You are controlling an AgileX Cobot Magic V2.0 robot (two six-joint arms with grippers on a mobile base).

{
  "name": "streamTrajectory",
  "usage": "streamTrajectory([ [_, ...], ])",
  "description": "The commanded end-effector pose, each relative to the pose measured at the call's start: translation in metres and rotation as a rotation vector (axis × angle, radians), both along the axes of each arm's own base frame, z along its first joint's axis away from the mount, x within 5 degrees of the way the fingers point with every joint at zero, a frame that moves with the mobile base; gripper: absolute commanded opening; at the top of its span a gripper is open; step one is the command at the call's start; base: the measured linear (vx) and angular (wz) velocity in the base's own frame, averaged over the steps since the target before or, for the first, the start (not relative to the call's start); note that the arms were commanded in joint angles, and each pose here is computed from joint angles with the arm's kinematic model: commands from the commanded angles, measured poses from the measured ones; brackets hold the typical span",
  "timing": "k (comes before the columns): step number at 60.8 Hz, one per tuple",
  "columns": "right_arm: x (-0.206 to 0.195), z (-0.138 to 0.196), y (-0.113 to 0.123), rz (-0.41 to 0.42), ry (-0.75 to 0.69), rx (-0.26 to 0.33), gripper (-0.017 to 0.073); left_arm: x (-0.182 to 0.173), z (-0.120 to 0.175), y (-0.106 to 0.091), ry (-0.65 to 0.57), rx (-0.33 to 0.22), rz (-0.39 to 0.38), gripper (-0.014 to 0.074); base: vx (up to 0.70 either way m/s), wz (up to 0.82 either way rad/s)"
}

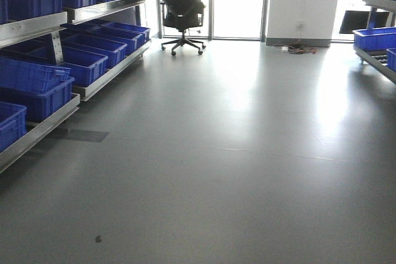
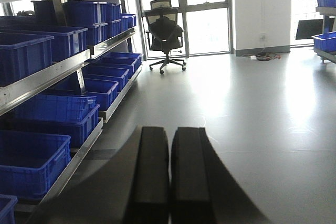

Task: Pick red cube and place on left shelf
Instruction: 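Drive the base down the aisle toward the crate shelving, then turn and approach the shelf of blue crates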

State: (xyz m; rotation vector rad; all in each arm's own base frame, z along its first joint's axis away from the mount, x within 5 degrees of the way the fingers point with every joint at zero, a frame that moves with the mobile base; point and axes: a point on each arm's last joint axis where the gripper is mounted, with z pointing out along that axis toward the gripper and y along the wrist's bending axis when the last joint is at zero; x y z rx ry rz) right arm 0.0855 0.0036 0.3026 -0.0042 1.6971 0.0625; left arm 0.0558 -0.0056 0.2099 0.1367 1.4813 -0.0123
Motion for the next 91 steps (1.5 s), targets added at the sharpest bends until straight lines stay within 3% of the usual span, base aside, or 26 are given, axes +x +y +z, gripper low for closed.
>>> streamTrajectory([
  [1, 0.0001, 0.0182, 0.0003, 0.003, -0.116, -0.006, 0.0067, 0.001, -0.0003, 0.0002, -0.053, -0.004, 0.002, 0.0106, 0.65, 0.11],
  [57, 0.0001, 0.0182, 0.0003, 0.003, -0.116, -0.006, 0.0067, 0.001, -0.0003, 0.0002, -0.053, -0.004, 0.002, 0.0106, 0.67, 0.23],
  [91, 0.0001, 0.0182, 0.0003, 0.003, -0.116, -0.006, 0.0067, 0.001, -0.0003, 0.0002, -0.053, -0.004, 0.002, 0.0106, 0.57, 0.53],
])
